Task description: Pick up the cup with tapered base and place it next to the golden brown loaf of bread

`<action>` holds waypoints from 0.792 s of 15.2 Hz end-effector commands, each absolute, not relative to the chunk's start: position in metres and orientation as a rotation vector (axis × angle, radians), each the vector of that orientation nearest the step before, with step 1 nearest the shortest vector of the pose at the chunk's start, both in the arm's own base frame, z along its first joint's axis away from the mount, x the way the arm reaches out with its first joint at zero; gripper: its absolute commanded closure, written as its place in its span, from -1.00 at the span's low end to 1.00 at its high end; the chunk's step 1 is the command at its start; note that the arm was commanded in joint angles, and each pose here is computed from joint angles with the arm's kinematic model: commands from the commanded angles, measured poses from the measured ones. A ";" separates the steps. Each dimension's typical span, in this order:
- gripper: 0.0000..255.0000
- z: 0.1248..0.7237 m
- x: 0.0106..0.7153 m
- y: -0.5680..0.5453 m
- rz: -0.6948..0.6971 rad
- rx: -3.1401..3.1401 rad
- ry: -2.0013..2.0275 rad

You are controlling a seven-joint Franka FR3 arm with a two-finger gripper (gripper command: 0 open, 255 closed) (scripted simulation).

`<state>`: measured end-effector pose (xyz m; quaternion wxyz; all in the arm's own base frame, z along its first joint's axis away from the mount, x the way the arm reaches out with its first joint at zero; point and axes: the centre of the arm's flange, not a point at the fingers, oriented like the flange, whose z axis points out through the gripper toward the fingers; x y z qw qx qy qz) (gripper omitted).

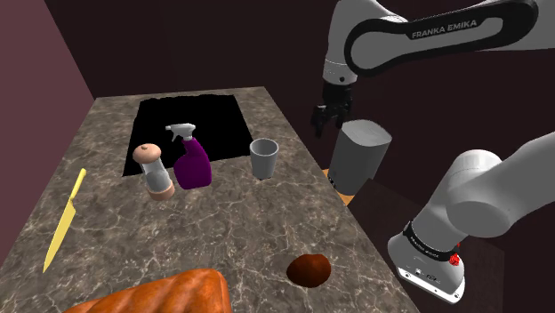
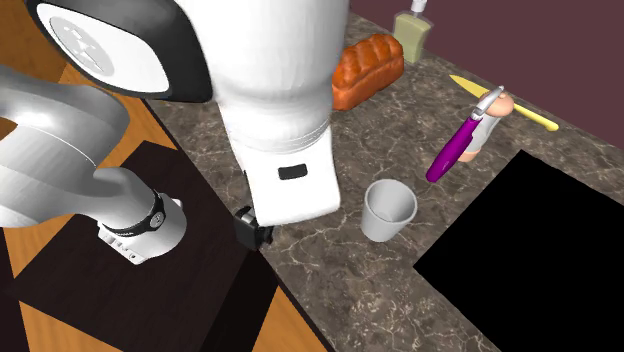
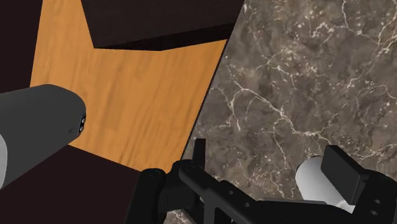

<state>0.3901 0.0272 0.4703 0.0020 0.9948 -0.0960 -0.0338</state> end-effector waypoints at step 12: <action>-1.00 0.403 0.508 0.095 0.077 3.201 -0.334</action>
